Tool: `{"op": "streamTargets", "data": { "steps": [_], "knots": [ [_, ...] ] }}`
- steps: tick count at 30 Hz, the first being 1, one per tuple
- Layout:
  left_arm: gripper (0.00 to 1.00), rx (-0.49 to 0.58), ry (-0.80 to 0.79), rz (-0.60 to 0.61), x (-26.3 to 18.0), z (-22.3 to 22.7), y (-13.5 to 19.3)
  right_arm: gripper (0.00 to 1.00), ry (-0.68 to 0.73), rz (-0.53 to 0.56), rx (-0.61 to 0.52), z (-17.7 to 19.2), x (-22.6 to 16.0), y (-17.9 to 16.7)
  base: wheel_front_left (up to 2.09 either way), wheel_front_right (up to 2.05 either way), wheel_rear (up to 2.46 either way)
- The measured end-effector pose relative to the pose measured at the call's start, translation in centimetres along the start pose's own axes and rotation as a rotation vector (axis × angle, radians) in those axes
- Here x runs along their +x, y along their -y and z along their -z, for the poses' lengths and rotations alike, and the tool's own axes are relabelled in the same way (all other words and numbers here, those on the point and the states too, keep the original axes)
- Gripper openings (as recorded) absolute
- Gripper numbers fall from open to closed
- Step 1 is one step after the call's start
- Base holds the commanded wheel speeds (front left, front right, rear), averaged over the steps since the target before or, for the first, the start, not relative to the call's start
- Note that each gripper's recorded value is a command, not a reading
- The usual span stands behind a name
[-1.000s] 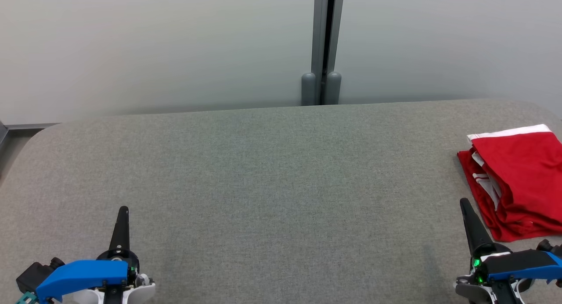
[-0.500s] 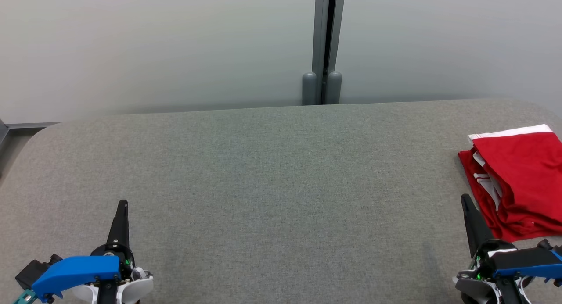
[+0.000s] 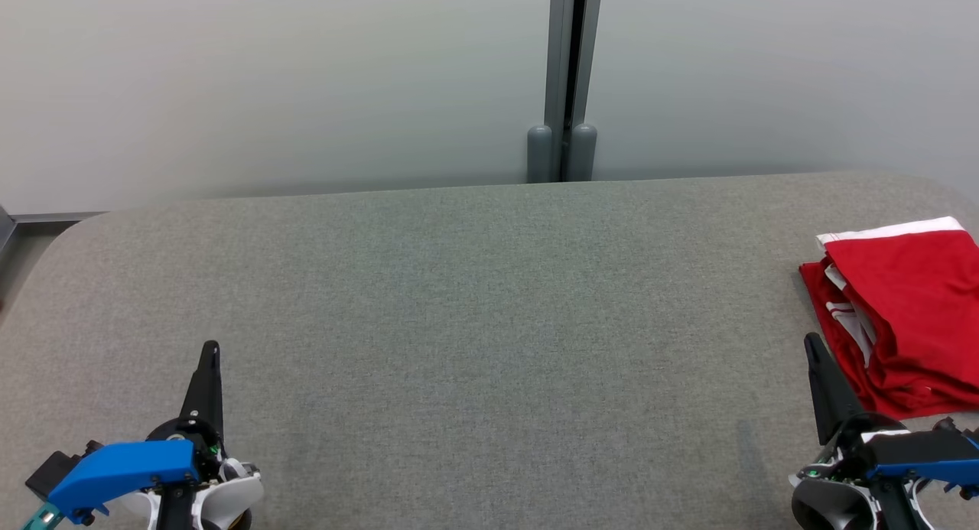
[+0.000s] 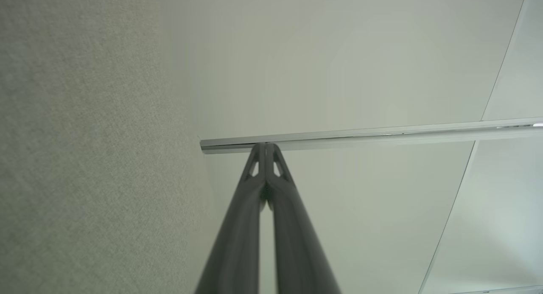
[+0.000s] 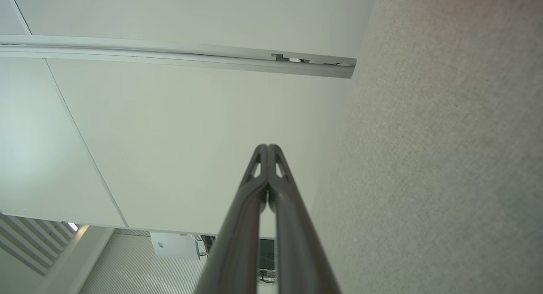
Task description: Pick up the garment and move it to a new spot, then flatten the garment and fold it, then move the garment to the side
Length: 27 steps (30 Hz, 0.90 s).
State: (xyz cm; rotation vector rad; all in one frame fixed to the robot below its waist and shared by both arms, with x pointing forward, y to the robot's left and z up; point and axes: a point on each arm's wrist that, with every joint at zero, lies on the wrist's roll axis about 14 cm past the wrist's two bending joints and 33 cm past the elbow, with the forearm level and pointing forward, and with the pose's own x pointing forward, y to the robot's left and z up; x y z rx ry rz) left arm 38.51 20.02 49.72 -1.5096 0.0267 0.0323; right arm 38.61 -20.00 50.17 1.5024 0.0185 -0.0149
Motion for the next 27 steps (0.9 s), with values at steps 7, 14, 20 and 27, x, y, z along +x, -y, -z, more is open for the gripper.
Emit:
{"op": "streamTargets", "data": {
  "steps": [7,14,20,27],
  "knots": [
    [0.00,-0.043,-0.004,0.013,0.14,-0.03,0.36,0.00,0.002,-0.006,0.048,-0.02,0.06,-0.11,0.00,0.00,0.00],
    [0.00,-0.063,-0.003,0.022,0.22,-0.07,0.61,0.00,0.002,-0.010,0.070,-0.04,0.10,-0.19,0.00,0.00,0.00],
    [0.00,-0.063,-0.003,0.022,0.22,-0.07,0.61,0.00,0.002,-0.011,0.070,-0.04,0.13,-0.23,0.00,0.00,0.00],
    [0.00,-0.063,-0.003,0.022,0.22,-0.07,0.60,0.00,0.002,-0.011,0.070,-0.04,0.14,-0.23,0.00,0.00,0.00]
  ]
}}
